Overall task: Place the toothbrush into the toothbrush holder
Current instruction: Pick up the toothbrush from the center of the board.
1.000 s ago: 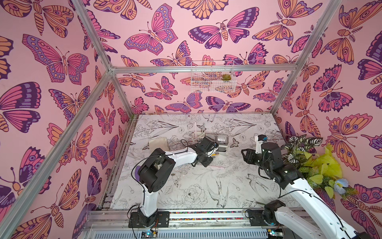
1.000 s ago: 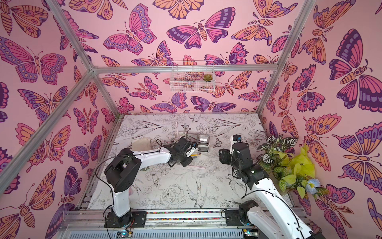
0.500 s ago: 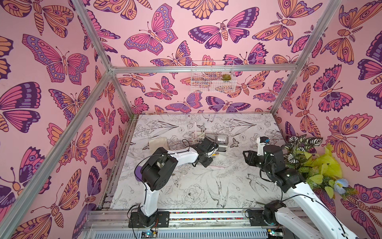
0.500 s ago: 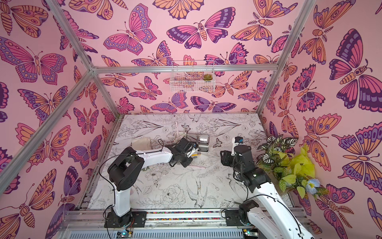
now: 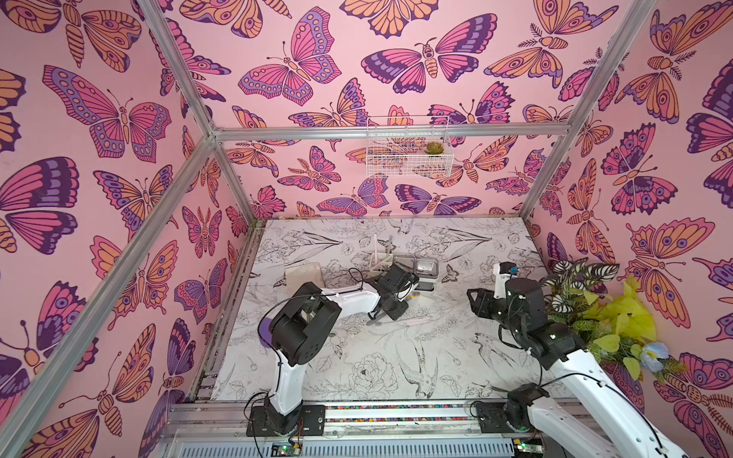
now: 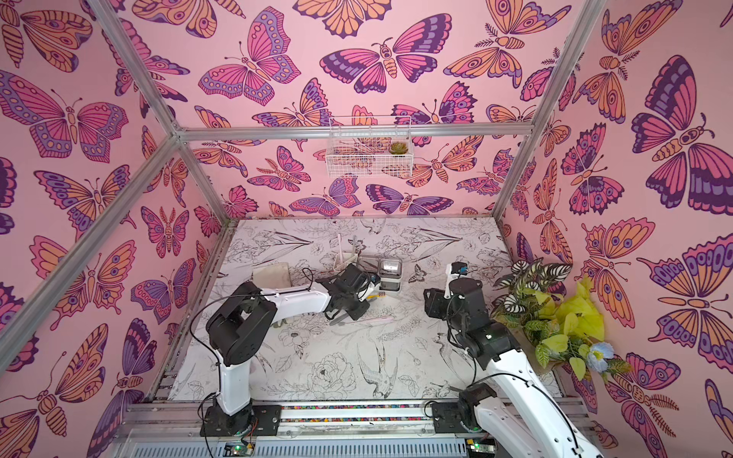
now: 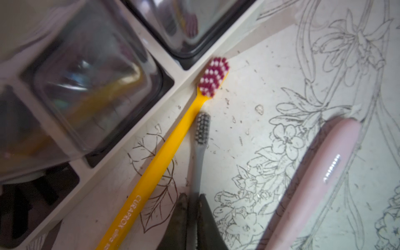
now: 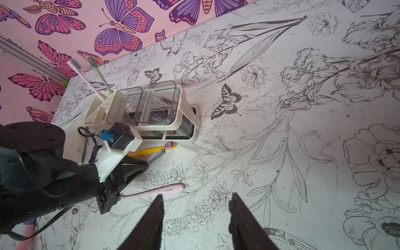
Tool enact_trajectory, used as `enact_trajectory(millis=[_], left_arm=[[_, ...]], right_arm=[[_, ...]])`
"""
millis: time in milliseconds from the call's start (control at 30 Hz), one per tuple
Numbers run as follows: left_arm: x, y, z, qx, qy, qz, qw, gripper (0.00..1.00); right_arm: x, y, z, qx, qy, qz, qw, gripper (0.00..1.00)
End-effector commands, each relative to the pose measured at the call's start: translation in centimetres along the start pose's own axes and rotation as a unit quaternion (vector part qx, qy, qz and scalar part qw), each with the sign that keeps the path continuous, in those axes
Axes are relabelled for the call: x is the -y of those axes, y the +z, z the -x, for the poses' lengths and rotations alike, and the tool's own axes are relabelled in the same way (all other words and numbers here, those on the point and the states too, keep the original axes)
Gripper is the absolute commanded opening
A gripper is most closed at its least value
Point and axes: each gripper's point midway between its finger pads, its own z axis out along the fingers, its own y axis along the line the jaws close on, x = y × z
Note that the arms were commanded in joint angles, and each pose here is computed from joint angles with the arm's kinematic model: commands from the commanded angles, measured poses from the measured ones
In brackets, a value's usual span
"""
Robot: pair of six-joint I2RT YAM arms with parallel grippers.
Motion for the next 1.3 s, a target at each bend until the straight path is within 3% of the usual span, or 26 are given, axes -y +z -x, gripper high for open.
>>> enact_trajectory(millis=[0, 167, 433, 867, 1100, 1267], left_arm=[[1.1, 0.8, -4.6, -0.067, 0.003, -0.011, 0.998, 0.06], [1.3, 0.1, -5.1, -0.068, 0.001, -0.004, 0.998, 0.00], [1.9, -3.3, -3.3, -0.026, 0.010, 0.012, 1.000, 0.00], [1.7, -10.5, 0.8, 0.070, -0.007, 0.017, 0.997, 0.00], [2.2, -13.9, 3.1, 0.110, -0.036, -0.002, 0.993, 0.00], [2.3, -15.8, 4.1, 0.131, -0.041, -0.008, 0.991, 0.00]], right_arm=[[0.6, 0.0, 0.0, 0.004, 0.002, -0.010, 1.000, 0.51], [0.4, 0.3, -0.5, -0.008, 0.003, -0.003, 1.000, 0.51], [0.0, 0.5, -1.1, -0.017, 0.004, 0.011, 1.000, 0.50], [-4.6, 1.6, -2.9, -0.058, 0.000, 0.154, 0.986, 0.53], [-8.1, 0.8, -2.4, -0.062, -0.005, 0.252, 0.966, 0.58], [-8.2, 1.0, -1.8, -0.050, -0.003, 0.251, 0.967, 0.59]])
